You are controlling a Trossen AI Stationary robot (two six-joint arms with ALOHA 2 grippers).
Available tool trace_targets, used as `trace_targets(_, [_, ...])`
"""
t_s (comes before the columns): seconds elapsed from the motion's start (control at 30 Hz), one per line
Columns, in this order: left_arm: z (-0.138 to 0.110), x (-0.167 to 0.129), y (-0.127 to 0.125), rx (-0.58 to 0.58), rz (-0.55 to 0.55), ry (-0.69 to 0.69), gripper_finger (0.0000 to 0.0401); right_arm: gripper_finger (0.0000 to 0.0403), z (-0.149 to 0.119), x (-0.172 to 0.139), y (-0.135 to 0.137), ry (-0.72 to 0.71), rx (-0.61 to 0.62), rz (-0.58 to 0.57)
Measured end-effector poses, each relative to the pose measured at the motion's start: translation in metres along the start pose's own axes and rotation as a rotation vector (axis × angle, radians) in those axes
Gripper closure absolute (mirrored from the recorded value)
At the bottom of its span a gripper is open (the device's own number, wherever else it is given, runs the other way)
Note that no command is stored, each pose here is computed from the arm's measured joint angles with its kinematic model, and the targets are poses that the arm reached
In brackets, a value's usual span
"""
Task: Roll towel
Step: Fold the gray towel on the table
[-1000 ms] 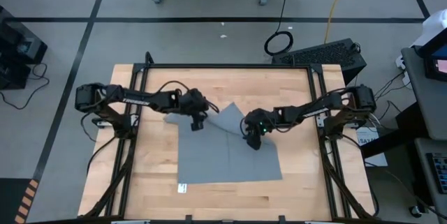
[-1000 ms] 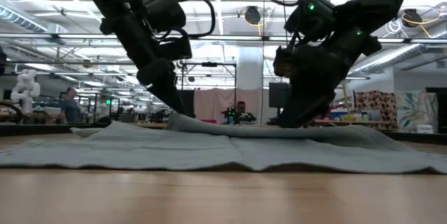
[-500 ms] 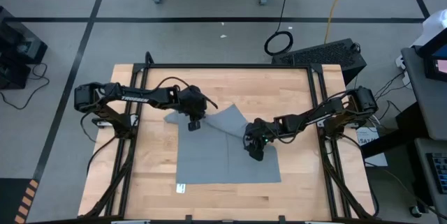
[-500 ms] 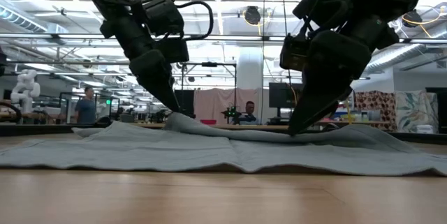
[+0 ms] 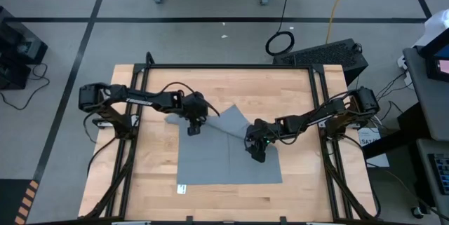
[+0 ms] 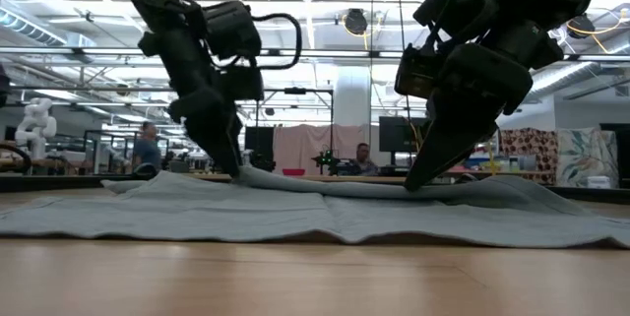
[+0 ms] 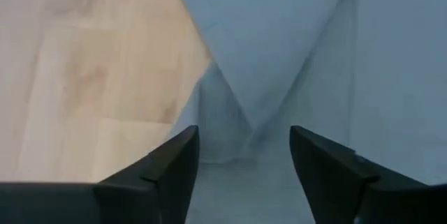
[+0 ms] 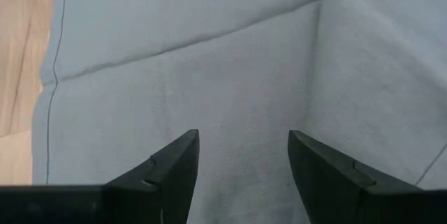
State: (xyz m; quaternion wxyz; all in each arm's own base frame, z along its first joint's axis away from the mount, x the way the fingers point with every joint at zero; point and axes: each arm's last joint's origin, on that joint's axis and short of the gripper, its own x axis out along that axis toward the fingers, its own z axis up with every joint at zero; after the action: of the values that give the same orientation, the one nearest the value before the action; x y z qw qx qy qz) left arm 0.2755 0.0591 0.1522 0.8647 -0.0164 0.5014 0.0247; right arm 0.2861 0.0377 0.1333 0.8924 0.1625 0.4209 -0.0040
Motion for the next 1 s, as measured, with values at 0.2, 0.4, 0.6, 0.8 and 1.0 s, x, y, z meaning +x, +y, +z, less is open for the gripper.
trace_targets(0.2, [0.004, 0.013, 0.003, 0.035, 0.016, -0.039, 0.0307, 0.0193, 0.0, 0.0, 0.0, -0.001, -0.001, -0.003])
trace_targets(0.4, [0.019, -0.005, 0.003, 0.038, 0.001, -0.16, 0.0386, 0.0193, -0.001, 0.0, 0.002, -0.004, -0.008, -0.017])
trace_targets(0.6, [0.039, -0.051, 0.002, 0.052, -0.014, -0.314, 0.0393, 0.0193, 0.0, -0.009, 0.013, -0.048, -0.056, -0.023])
trace_targets(0.8, [0.058, -0.112, -0.004, 0.046, -0.15, -0.54, 0.0393, 0.0193, 0.008, -0.031, 0.026, -0.208, -0.099, -0.146])
trace_targets(1.0, [0.067, -0.153, -0.009, 0.017, -0.271, -0.676, 0.0393, 0.0193, 0.016, -0.057, 0.032, -0.376, -0.194, -0.382])
